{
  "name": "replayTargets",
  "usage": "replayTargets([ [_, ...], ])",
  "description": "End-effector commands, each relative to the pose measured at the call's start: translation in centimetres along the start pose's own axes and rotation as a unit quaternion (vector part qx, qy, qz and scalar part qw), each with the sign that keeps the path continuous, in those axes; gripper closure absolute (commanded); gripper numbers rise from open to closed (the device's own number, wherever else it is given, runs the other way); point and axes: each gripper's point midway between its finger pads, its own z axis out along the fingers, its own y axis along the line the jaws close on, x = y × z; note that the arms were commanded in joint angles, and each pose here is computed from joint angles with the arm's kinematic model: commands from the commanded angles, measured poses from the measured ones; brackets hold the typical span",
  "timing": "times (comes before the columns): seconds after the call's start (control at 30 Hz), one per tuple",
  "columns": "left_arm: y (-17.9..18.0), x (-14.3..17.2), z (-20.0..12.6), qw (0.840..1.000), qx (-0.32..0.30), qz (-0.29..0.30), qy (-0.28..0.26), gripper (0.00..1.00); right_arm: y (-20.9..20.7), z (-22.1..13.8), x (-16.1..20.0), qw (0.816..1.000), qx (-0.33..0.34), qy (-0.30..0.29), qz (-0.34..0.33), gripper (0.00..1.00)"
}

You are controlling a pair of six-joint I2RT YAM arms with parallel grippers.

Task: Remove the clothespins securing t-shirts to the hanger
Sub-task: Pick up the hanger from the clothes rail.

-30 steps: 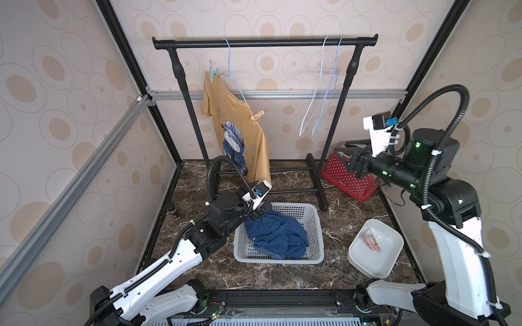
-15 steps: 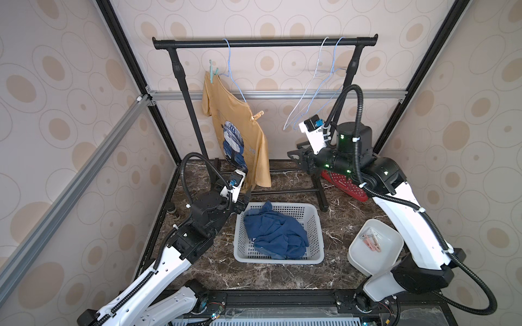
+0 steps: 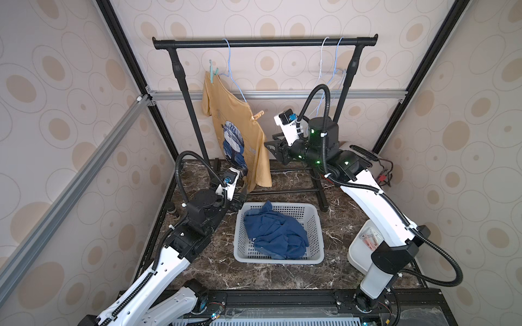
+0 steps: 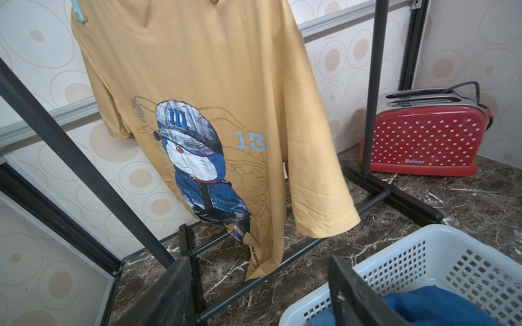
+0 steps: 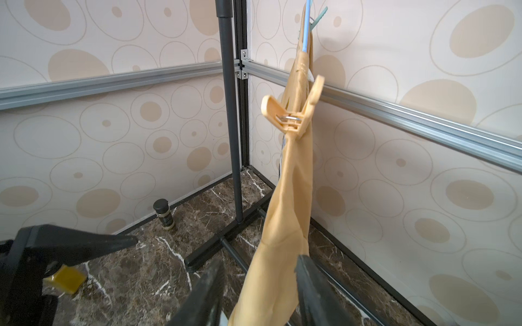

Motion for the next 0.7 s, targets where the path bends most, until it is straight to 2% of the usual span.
replayTargets([
  [0.0,0.9,-1.8,-0.4,1.0,-0.006,-0.011,-0.022,0.23,-0.2,0.7,-2.6,0.999,0.006,-0.049,-0.005,0.57],
  [0.3,2.3,-2.1,0.0,0.999,-0.008,-0.031,-0.032,0.23,-1.3,3.5,-3.2,0.997,0.026,-0.076,0.004,0.6],
  [0.67,2.8,-1.9,0.0,0.999,-0.01,-0.031,-0.03,0.23,-2.1,5.8,-4.1,0.994,0.036,-0.099,0.007,0.81],
])
